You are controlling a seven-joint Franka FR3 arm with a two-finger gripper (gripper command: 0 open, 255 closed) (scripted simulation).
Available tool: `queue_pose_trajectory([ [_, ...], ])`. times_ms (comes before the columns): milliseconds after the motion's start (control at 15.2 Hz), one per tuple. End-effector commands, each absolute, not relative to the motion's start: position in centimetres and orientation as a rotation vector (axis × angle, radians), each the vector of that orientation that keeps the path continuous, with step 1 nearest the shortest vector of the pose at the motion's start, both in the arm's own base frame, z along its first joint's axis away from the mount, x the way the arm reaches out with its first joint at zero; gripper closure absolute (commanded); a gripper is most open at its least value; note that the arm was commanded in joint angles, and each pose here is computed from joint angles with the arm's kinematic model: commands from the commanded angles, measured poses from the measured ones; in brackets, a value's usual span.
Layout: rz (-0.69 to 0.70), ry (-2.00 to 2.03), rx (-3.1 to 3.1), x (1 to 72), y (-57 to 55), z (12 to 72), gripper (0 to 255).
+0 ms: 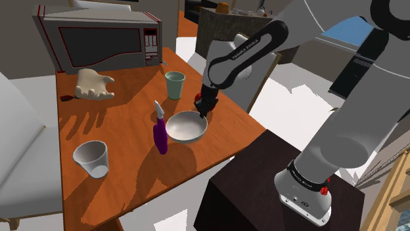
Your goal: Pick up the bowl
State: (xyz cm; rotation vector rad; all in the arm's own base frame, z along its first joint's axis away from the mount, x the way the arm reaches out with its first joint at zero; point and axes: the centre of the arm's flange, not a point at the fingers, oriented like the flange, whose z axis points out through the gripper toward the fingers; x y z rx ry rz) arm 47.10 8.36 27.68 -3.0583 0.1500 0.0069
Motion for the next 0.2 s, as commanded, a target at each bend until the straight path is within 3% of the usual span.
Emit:
queue_pose_trajectory([
  [0, 0.007, 0.15, -3.058, 47.26, 8.35, 28.82, 255],
  [132, 0.007, 0.15, -3.058, 47.26, 8.35, 28.91, 255],
])
